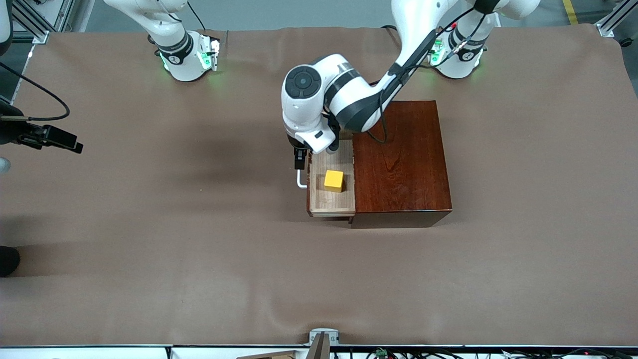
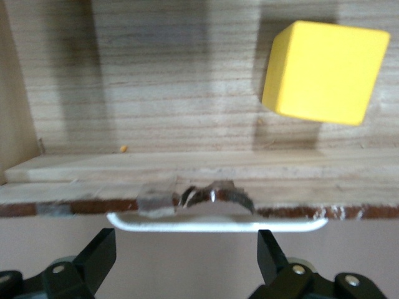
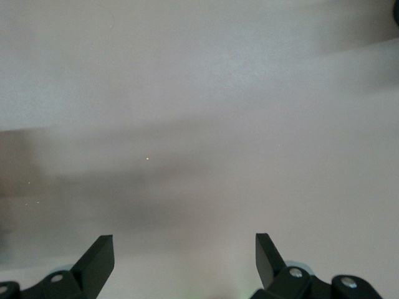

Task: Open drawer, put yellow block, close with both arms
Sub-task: 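Push the drawer front into the box with the left gripper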

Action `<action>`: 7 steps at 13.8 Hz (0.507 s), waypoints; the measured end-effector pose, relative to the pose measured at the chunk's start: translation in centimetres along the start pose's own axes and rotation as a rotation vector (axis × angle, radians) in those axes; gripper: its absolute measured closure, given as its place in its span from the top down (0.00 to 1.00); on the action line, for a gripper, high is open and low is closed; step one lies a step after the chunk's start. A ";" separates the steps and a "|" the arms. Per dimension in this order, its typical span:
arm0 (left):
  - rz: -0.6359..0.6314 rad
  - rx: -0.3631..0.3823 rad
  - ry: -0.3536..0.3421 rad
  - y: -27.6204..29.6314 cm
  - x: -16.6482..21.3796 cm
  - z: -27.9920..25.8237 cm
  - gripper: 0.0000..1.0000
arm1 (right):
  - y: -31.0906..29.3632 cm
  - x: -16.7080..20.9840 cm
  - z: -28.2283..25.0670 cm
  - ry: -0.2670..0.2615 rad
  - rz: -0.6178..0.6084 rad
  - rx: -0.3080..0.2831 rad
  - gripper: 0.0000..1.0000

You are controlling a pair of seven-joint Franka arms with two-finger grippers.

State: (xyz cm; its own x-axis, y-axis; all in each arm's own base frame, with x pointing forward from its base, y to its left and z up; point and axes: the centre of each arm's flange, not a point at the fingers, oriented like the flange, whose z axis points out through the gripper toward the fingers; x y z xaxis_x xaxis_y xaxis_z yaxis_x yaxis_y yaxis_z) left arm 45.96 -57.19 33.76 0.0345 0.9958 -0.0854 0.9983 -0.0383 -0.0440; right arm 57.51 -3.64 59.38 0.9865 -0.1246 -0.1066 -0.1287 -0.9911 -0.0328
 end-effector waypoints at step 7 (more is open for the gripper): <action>-0.034 -0.029 0.022 1.3 1.0 -0.1 1.00 | -1.7 -0.1 0.1 0.000 -0.018 -0.009 1.00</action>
State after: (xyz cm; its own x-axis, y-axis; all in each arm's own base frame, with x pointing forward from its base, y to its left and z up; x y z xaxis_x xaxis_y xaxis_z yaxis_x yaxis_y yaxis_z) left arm 47.31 -56.24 33.70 0.0009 0.9981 -0.0620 0.9998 -0.0020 -0.0173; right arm 57.60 -1.95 59.40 0.9886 -0.1072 -0.1062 -0.1105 -0.9935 -0.0261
